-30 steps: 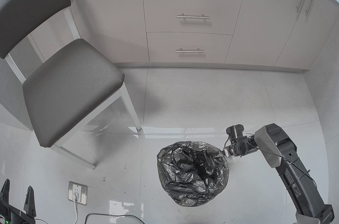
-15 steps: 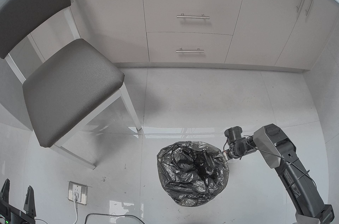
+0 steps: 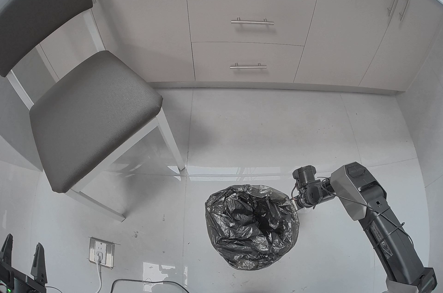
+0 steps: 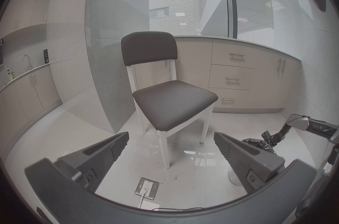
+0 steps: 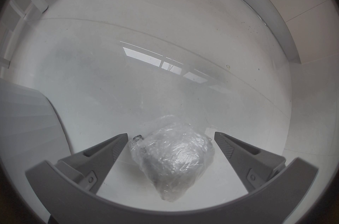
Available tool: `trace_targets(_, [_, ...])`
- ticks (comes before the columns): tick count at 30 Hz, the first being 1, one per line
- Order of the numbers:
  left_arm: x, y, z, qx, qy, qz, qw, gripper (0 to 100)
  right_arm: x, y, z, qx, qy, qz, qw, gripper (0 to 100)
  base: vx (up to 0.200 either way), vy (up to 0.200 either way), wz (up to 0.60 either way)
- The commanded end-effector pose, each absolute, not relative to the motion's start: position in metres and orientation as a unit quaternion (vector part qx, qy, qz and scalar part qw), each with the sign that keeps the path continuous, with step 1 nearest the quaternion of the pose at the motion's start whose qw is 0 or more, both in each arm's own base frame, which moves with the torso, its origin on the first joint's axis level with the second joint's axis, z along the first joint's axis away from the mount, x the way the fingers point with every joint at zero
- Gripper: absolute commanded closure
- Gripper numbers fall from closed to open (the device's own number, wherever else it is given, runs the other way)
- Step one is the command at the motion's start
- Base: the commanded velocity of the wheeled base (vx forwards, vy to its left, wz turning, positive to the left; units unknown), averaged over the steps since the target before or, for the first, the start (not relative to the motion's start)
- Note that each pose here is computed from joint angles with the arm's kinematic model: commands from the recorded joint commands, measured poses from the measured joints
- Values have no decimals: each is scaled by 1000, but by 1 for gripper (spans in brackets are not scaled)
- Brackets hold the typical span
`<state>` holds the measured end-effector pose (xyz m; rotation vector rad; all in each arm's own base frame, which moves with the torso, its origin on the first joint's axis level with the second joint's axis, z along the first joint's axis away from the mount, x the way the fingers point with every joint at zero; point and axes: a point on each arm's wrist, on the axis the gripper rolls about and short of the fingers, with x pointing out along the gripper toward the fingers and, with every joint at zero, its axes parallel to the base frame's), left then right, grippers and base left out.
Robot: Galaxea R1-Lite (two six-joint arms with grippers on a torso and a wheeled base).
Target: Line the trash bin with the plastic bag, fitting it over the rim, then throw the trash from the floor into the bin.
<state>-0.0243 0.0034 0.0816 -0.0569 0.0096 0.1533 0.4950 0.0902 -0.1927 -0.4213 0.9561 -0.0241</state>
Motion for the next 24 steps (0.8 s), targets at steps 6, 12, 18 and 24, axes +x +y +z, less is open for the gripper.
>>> trace_targets(6, [-26,3,81,-30,-3,77,997,0,495,90,-193,-214,457,-5,864,0,0,0,0])
trace_targets(12, [-26,3,81,-30,-3,77,997,0,495,90,-193,-223,457,0,861,0,0,0,0])
trace_targets(18, [-26,3,81,-30,-3,77,997,0,495,90,-193,-225,456,1,861,0,0,0,0])
trace_targets(24, [-26,3,82,-30,-4,77,997,0,495,90,-193,-225,457,1,861,0,0,0,0])
